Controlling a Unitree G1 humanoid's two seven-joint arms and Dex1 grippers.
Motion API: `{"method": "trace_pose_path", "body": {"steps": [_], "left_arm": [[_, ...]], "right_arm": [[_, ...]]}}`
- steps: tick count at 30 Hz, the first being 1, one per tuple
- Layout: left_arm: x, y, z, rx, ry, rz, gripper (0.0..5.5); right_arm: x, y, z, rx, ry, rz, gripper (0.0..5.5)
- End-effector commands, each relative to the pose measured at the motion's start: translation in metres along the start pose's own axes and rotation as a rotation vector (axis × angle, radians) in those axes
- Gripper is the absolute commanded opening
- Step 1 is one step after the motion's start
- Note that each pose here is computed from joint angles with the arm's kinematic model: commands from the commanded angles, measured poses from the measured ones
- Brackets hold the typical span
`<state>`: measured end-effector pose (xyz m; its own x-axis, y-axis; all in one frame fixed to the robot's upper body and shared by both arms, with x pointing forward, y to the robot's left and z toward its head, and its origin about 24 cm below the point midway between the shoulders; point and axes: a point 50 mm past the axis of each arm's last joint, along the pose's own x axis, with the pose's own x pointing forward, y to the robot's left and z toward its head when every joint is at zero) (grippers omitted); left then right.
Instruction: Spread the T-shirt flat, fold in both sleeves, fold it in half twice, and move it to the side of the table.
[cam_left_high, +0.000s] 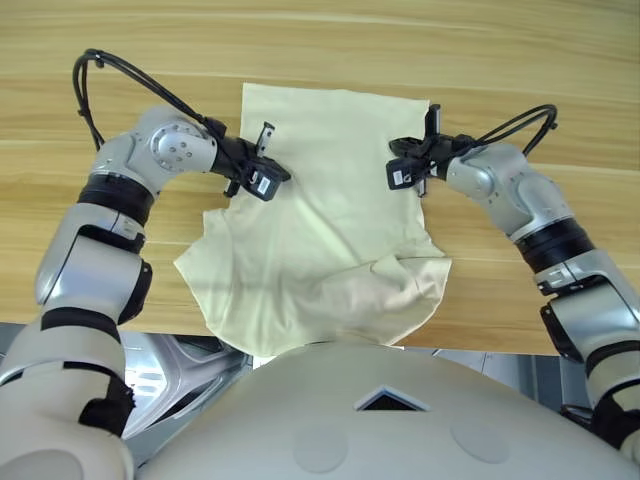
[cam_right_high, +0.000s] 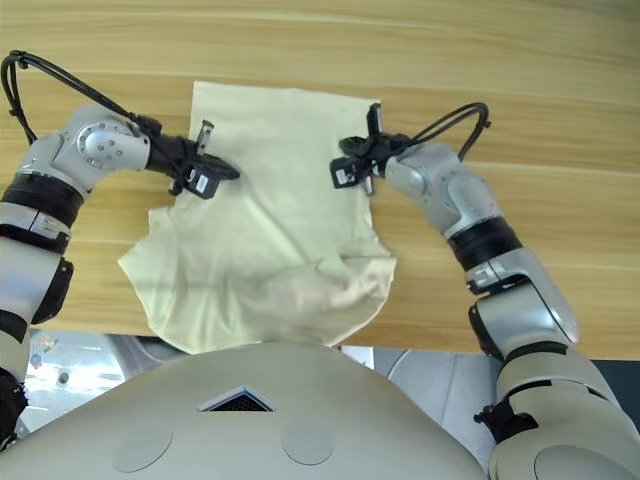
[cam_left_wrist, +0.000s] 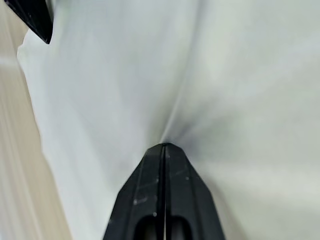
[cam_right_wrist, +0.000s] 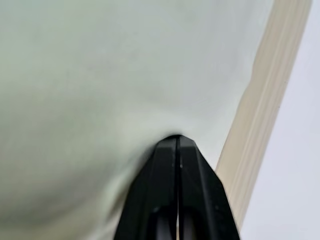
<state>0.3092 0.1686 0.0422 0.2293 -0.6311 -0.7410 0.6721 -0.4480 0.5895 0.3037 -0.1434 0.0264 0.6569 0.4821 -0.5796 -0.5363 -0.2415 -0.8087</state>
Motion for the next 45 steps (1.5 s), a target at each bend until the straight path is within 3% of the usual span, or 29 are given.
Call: {"method": "trace_pose_path", "body": {"steps": [1, 7, 18, 27, 32, 36, 39, 43, 45], "left_arm": [[0.009, -0.002, -0.014, -0.013, 0.121, 0.039, 0.04], [0.020, -0.012, -0.020, -0.032, 0.168, 0.078, 0.04], [0.029, -0.014, -0.006, -0.008, 0.054, 0.111, 0.04], [0.018, -0.002, 0.000, -0.020, -0.032, 0.216, 0.04], [0.002, 0.003, -0.006, -0.021, -0.014, 0.305, 0.04], [-0.005, 0.006, -0.006, -0.031, -0.030, 0.343, 0.04], [0.000, 0.004, -0.003, -0.037, -0.041, 0.330, 0.04], [0.008, 0.002, 0.000, -0.037, -0.050, 0.318, 0.04], [0.012, -0.001, 0.001, -0.039, -0.045, 0.305, 0.04]], "right_arm": [[0.012, 0.007, 0.004, 0.027, -0.001, -0.005, 0.00], [0.023, 0.003, -0.012, 0.068, 0.070, -0.043, 0.00], [0.028, 0.007, -0.052, 0.036, 0.324, -0.131, 0.00], [0.028, -0.005, -0.051, -0.029, 0.310, -0.280, 0.00], [0.027, -0.027, -0.030, 0.115, 0.092, -0.429, 0.00], [-0.009, -0.048, 0.008, 0.168, -0.243, -0.520, 0.00], [-0.064, -0.044, 0.036, 0.144, -0.445, -0.437, 0.00], [-0.113, -0.024, 0.043, 0.112, -0.510, -0.236, 0.00], [-0.123, -0.023, 0.038, 0.109, -0.479, -0.198, 0.00]]}}
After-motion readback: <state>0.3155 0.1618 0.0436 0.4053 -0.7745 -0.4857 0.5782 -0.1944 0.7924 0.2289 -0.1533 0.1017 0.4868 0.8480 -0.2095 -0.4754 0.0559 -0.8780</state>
